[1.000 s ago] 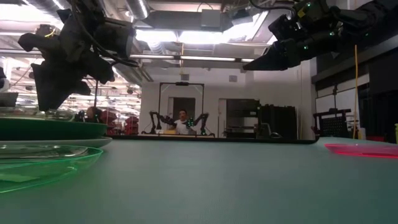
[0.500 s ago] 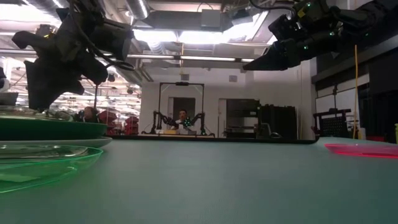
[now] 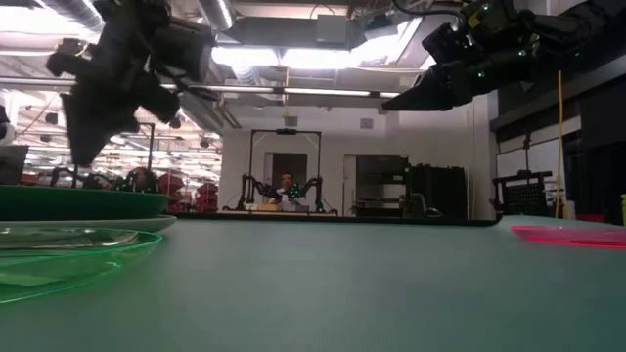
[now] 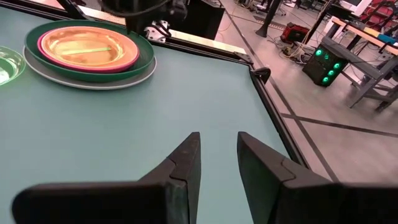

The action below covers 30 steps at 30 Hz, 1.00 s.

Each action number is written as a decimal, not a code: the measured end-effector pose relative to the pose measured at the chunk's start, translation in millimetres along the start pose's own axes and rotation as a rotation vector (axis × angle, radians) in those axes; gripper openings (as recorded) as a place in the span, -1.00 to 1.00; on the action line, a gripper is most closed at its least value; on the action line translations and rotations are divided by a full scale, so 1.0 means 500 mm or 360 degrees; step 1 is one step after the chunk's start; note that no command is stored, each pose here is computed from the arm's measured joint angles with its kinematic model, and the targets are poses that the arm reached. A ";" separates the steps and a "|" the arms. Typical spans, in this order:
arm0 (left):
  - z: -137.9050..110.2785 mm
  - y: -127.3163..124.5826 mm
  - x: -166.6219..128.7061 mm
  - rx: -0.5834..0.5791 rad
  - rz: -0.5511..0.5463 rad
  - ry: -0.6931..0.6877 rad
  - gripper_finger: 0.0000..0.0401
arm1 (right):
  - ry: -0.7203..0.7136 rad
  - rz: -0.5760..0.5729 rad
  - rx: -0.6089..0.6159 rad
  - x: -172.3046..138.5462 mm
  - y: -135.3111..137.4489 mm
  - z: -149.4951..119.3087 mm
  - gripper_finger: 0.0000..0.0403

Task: Stack plastic plates
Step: Stack the light pink plate on top of the light green plate

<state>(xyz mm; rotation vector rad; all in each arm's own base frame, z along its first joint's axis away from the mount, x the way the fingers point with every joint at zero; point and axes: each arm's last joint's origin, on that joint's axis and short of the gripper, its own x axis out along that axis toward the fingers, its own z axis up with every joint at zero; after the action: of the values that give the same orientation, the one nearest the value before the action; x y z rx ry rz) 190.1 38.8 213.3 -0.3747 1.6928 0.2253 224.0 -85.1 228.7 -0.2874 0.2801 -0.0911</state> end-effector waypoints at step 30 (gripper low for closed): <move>0.142 -0.023 -0.092 -0.0090 -0.0068 -0.1339 -0.58 | 0.0135 0.0059 0.0037 -0.038 -0.010 -0.011 -0.53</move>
<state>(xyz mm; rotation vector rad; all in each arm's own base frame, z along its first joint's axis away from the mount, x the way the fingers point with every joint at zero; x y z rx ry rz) 265.4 59.0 248.0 -0.2968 0.8512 0.3416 204.1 -88.9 230.1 -0.2553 0.3679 -0.0701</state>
